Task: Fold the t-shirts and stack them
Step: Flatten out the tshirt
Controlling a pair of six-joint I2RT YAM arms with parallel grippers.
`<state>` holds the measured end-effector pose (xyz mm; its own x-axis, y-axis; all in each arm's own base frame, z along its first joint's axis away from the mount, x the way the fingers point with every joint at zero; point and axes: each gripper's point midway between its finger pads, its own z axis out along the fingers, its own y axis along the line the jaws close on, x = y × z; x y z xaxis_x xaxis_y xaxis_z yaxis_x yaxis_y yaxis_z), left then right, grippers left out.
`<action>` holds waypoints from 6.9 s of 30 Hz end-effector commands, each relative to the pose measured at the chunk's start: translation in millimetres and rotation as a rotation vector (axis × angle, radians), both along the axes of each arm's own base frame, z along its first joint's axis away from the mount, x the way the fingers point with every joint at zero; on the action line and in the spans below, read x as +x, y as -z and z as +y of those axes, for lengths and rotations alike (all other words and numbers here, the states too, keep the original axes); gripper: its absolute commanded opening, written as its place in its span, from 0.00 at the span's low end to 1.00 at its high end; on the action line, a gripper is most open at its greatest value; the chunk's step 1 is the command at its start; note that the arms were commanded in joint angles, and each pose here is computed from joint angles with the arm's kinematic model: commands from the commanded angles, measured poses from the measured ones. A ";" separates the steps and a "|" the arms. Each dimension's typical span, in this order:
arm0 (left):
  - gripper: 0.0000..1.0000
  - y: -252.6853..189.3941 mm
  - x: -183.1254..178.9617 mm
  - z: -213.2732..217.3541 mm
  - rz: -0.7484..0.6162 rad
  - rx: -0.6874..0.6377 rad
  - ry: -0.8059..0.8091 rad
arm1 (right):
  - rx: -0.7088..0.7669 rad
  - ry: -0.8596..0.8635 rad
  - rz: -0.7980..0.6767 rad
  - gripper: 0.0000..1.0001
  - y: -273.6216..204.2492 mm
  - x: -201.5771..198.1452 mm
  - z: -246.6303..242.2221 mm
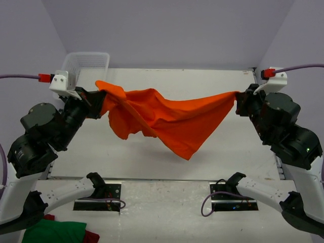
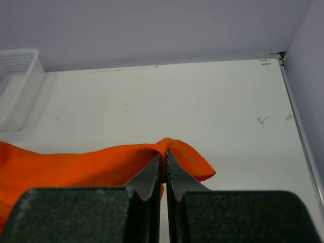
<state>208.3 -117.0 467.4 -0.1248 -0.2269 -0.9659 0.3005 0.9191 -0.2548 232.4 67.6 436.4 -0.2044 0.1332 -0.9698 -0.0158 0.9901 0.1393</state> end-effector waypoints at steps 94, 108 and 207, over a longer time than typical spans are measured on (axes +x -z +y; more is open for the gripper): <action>0.99 254.5 244.2 -49.8 0.463 0.310 -0.302 | -0.260 0.066 0.658 0.87 261.7 136.5 82.5; 0.85 302.0 122.2 -77.9 0.563 0.263 -0.133 | -0.167 0.216 0.811 0.49 312.1 144.9 -0.3; 0.58 453.0 72.4 2.6 0.914 0.139 -0.273 | 0.244 0.106 0.860 0.00 340.2 184.2 -2.7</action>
<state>276.7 -115.5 17.4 -0.8084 -0.2408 -0.5372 -0.1850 0.9702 -0.1566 413.3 64.4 72.8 -0.8442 0.3854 -0.3727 0.3128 0.9186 0.2413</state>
